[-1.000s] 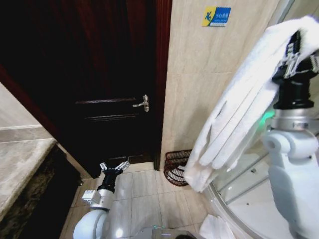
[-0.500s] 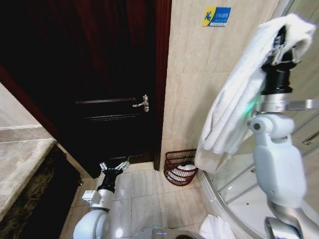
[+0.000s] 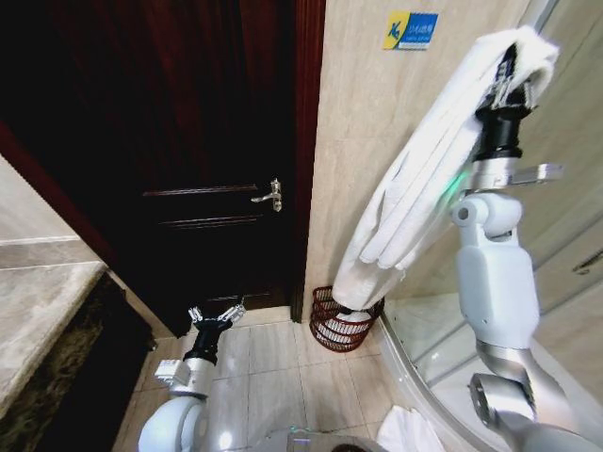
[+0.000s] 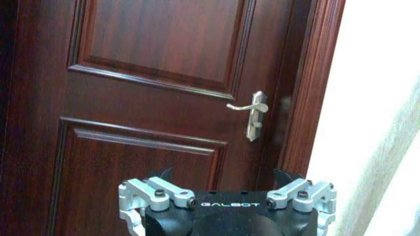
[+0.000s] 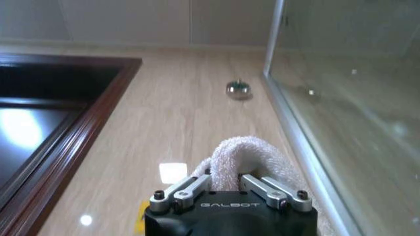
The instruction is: Discard the used towel into the hamper.
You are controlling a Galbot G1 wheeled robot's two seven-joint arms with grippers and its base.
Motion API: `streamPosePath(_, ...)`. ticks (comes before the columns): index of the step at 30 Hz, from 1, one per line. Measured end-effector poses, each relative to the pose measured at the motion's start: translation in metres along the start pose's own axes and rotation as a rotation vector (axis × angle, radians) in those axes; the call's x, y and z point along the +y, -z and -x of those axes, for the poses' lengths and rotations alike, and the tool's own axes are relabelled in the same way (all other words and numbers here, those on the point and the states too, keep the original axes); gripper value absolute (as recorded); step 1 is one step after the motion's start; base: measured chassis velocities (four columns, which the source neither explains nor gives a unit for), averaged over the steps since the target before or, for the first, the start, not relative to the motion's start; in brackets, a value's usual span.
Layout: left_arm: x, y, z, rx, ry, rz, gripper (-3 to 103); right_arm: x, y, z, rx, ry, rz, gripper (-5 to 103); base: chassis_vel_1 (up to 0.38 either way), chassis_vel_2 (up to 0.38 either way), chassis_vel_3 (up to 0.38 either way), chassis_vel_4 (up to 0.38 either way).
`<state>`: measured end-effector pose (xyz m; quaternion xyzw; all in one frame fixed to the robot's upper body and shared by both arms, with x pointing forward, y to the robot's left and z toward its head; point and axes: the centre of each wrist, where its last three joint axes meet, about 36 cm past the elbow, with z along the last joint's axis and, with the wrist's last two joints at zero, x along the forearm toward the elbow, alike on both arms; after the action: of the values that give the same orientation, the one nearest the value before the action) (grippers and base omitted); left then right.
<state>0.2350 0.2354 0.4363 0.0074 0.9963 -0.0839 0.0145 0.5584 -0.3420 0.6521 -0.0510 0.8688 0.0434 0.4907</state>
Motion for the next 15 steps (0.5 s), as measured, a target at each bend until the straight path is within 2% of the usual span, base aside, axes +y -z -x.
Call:
streamPosePath(5, 0.0, 0.0, 0.0, 0.0, 0.0, 0.0, 100, 0.006, -0.012, -0.018, 0.022, 0.001, 0.016, 6, 0.0, 0.0, 0.0, 0.0)
streamPosePath(9, 0.0, 0.0, 0.0, 0.0, 0.0, 0.0, 100, 0.016, -0.036, -0.049, 0.047, -0.001, 0.048, 6, 0.0, 0.0, 0.0, 0.0)
streamPosePath(15, 0.0, 0.0, 0.0, 0.0, 0.0, 0.0, 100, 0.009, -0.049, -0.079, 0.074, -0.019, 0.037, 6, 0.0, 0.0, 0.0, 0.0)
